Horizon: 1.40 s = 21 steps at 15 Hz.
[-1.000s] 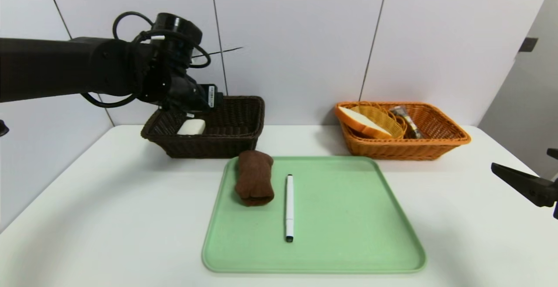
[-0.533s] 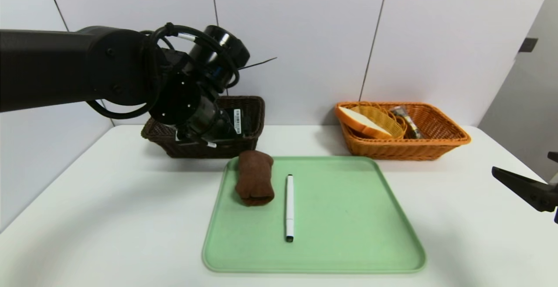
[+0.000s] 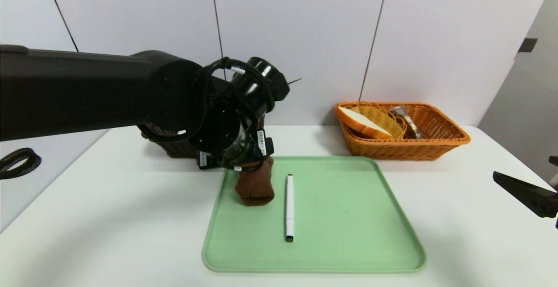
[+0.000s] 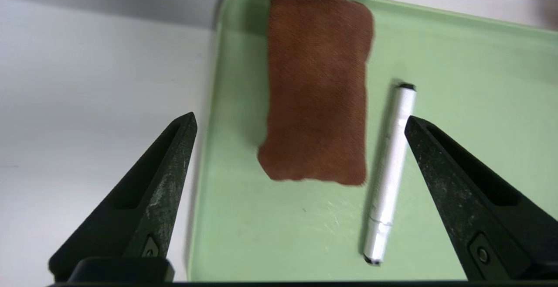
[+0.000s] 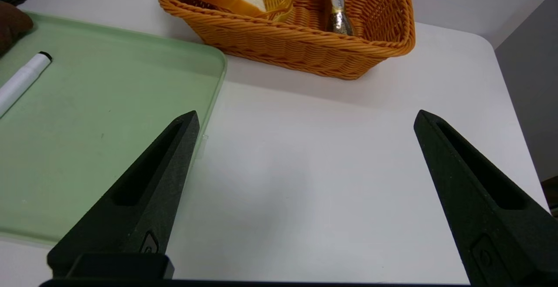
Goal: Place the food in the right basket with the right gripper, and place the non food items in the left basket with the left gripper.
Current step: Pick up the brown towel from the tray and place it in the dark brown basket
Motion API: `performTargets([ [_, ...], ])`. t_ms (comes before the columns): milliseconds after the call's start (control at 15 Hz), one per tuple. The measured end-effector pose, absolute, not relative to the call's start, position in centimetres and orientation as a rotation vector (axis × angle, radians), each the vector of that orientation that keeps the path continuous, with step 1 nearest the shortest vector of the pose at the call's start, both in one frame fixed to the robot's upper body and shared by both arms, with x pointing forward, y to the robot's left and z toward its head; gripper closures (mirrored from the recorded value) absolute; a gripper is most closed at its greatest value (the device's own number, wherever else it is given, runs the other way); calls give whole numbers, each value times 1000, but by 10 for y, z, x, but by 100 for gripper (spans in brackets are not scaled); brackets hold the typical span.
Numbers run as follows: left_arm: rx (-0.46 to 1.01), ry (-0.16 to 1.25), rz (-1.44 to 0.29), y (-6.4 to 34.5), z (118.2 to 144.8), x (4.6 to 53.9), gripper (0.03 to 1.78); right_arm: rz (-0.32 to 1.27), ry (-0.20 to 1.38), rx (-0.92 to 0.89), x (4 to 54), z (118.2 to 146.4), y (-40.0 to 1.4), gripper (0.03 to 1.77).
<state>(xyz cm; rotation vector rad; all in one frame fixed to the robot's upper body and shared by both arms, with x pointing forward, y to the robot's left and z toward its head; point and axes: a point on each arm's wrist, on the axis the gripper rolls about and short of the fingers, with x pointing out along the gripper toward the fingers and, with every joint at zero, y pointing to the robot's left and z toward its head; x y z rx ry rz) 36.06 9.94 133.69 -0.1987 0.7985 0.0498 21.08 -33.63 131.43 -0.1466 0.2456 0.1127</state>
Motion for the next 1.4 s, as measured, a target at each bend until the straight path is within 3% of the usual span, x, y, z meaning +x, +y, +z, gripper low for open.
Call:
performTargets([
  [667, -128, 860, 125, 74, 1279, 385, 12, 116, 248, -143, 207, 1311, -336, 10],
  [1000, -127, 857, 142, 72, 1267, 395, 15, 116, 249, -141, 206, 1310, -336, 10],
  [1200, -123, 859, 142, 73, 1267, 395, 66, 117, 250, -141, 206, 1310, -336, 10],
  [1400, -120, 862, 146, 75, 1268, 395, 99, 117, 251, -141, 206, 1310, -336, 10],
])
